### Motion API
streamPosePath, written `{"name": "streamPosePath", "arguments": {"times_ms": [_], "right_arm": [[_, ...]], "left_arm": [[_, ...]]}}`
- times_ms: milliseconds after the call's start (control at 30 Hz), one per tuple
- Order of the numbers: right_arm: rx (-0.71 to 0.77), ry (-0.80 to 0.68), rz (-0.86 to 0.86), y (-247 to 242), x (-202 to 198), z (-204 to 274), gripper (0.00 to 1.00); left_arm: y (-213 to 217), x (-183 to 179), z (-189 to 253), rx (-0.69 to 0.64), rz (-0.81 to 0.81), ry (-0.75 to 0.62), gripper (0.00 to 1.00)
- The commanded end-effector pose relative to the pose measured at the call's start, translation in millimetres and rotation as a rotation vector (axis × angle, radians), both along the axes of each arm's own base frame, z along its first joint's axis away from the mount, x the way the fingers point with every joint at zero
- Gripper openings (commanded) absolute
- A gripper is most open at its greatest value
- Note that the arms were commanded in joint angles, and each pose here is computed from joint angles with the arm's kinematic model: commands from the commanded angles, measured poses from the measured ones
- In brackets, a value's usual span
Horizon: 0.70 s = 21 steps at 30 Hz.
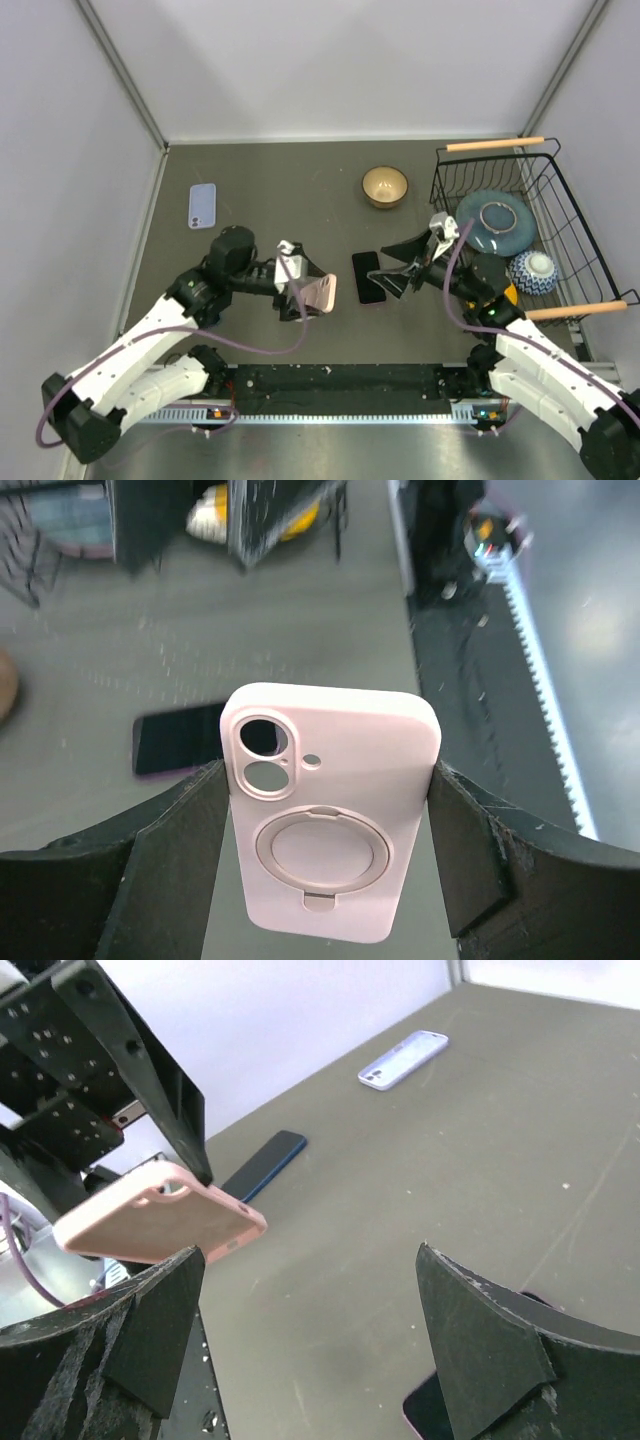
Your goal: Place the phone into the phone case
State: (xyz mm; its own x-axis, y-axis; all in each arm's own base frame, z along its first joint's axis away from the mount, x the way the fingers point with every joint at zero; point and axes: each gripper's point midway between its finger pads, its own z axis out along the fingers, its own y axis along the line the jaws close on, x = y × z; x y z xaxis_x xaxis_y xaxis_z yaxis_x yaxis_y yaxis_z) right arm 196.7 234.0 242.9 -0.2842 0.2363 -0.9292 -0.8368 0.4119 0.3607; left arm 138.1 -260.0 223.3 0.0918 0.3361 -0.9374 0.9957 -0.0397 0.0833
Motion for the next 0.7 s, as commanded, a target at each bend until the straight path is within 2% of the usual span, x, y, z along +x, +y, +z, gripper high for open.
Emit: {"name": "streamPosePath", "arguments": {"times_ms": [0,167,300,433,667], "right_arm": [[0.116,-0.231,0.091,14,-20,34,0.87],[0.097,-0.237,0.299,47,-52,19,0.88],[0.111,-0.273,0.428,67,-76,23,0.88],[0.127,-0.275,0.461,73,-80,25,0.87],[0.149,-0.299,0.491,85,-84,30,0.79]], "left_arm": [[-12,-33,70,-0.347,-0.121,0.008,0.59],[-4,-54,94,-0.504,-0.153,0.064,0.57],[-3,-61,106,-0.546,-0.193,0.108,0.56],[-4,-62,109,-0.568,-0.198,0.132,0.55],[-4,-59,112,-0.606,-0.180,0.137,0.52]]}}
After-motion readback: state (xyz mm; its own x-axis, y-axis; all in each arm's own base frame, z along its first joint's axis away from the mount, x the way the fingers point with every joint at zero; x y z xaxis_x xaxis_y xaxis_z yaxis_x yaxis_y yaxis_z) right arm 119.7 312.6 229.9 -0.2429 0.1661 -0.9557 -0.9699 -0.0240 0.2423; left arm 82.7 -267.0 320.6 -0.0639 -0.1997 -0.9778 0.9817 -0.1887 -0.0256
